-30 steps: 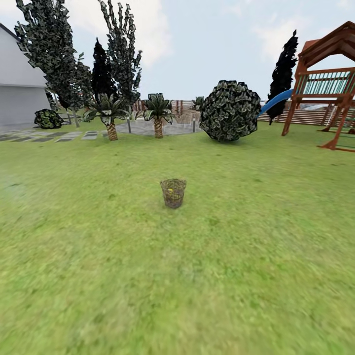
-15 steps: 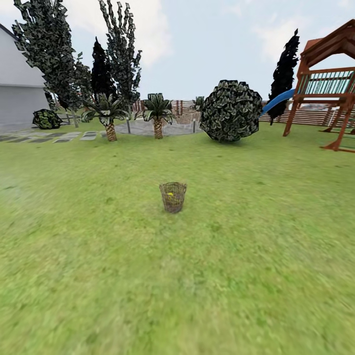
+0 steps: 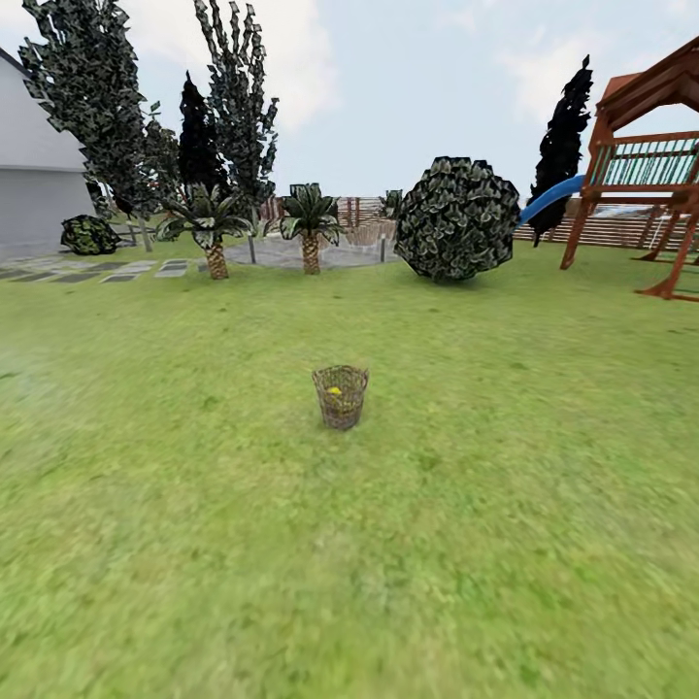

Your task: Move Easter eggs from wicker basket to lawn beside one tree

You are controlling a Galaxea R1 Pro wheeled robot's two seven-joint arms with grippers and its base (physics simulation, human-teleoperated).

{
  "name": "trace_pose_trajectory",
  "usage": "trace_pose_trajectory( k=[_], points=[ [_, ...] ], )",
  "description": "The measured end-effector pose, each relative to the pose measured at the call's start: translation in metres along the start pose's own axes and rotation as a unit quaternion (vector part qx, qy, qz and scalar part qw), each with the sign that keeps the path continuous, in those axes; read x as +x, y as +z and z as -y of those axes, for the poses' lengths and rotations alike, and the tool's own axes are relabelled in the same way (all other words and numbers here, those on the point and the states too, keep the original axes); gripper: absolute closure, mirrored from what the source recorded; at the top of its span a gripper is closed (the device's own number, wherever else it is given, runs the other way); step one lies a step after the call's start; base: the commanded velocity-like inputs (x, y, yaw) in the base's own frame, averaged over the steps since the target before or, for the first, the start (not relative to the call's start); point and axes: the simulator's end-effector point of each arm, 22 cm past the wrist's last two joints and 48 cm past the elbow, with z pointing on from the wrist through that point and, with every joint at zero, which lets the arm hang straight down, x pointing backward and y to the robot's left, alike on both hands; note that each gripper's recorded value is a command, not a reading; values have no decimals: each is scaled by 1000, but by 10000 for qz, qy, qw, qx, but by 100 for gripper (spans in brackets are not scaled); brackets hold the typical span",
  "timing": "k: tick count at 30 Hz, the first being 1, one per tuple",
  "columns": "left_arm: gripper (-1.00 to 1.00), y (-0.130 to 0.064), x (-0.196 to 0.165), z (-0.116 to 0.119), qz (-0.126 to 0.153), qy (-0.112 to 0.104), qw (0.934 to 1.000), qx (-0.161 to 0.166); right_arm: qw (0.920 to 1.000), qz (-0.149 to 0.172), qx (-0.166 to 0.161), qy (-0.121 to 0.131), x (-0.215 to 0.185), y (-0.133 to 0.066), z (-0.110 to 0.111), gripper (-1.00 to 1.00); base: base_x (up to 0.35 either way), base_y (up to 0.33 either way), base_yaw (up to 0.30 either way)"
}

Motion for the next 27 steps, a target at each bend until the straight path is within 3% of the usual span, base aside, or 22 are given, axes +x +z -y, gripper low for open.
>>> trace_pose_trajectory(
  k=[6, 8, 10, 13, 18, 23, 27],
  points=[
    [-100, 2, -10, -2, 39, -81, 10000, -34, 9999, -149, -48, -7, -12, 2, -8, -100, 316, 0, 0],
    [-100, 7, -44, 1, 130, -138, 9998, -30, 9991, -426, 9, -61, -35, 4, -17, -100, 323, 0, 0],
    [-100, 14, -82, 4, 19, -202, 9998, -19, 9970, -710, 257, -149, -55, 2, -16, -100, 309, 0, 0],
    [-100, 19, -122, 3, -148, -291, 9995, -19, 9949, -795, 556, -274, -72, -3, -21, -100, 305, 0, 0],
    [-100, 20, -142, 7, -144, -354, 9993, 5, 9931, -734, 717, -568, -82, -4, -21, -100, 326, 0, 0],
    [-100, 19, -147, 8, -112, -361, 9993, 13, 9956, -312, 713, -527, -100, -3, -23, -100, 333, 0, 0],
    [-100, 19, -149, 9, -98, -355, 9993, 18, 9964, -184, 674, -485, -104, -3, -29, -100, 333, 0, 0]
  ],
)
